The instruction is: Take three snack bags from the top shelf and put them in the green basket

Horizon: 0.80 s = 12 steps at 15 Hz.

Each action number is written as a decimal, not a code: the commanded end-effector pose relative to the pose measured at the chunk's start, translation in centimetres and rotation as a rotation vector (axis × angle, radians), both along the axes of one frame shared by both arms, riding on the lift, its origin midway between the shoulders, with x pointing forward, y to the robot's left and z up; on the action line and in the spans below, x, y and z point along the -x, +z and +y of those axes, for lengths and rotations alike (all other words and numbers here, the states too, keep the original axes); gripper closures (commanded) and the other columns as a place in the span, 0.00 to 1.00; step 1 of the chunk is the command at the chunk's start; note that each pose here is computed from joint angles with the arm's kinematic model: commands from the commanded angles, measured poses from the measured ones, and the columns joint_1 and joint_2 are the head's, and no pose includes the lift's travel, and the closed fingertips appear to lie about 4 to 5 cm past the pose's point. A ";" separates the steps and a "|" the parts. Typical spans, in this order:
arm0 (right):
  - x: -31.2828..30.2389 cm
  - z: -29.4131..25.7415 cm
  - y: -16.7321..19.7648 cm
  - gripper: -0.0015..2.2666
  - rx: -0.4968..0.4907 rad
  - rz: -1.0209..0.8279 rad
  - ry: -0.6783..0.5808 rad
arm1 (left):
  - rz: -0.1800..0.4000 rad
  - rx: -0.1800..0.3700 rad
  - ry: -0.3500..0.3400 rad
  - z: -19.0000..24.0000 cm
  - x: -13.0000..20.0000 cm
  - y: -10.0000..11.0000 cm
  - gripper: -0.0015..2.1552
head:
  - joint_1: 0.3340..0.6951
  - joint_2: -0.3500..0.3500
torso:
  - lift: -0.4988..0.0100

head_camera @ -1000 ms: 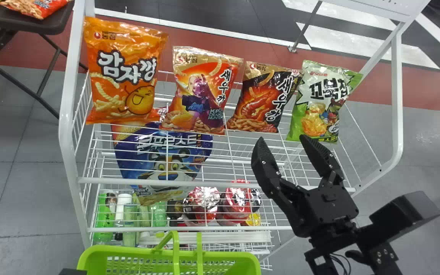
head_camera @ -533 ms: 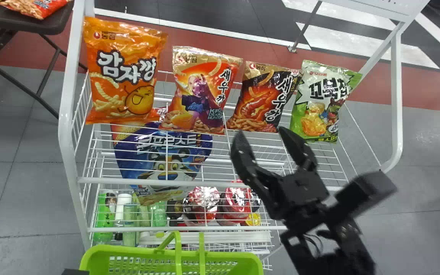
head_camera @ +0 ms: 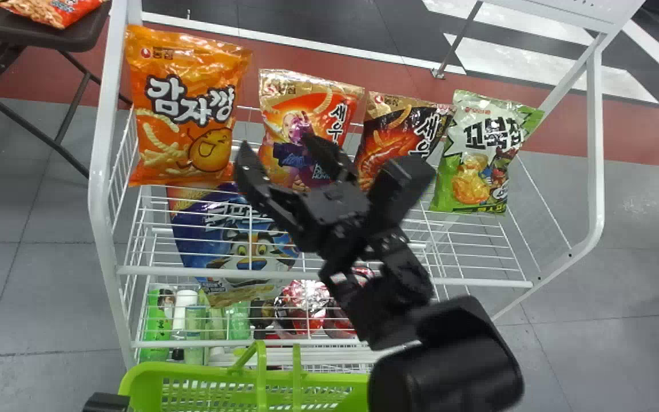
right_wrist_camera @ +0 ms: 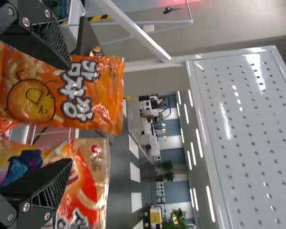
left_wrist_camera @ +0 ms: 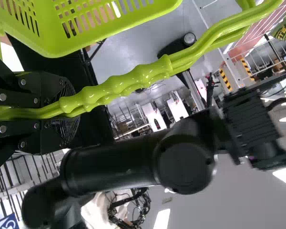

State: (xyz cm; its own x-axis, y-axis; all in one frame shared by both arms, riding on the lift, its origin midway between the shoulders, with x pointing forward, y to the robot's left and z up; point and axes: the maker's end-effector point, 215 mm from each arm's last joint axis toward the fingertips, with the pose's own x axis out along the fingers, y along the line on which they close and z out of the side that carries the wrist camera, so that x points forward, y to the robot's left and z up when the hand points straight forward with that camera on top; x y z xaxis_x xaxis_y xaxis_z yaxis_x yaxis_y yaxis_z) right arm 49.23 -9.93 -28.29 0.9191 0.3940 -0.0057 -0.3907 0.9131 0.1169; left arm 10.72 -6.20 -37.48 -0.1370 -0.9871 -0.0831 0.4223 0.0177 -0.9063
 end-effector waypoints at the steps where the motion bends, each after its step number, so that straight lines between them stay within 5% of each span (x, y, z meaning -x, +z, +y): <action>1: -2.8 2.0 -0.8 0.06 0.019 0.036 0.009 | 0.003 0.011 0.000 0.1 -0.3 0.0 0.73 | 1.00 0.04 | 0.91; 8: -8.7 4.5 -4.8 0.06 0.084 0.128 0.004 | 0.003 0.028 0.004 1.2 -0.7 -0.1 0.73 | 1.00 0.22 | 0.91; 12: -9.6 6.3 -4.1 0.11 0.021 0.141 0.089 | 0.011 0.036 -0.004 1.7 -0.9 -0.3 0.73 | 1.00 0.27 | 0.91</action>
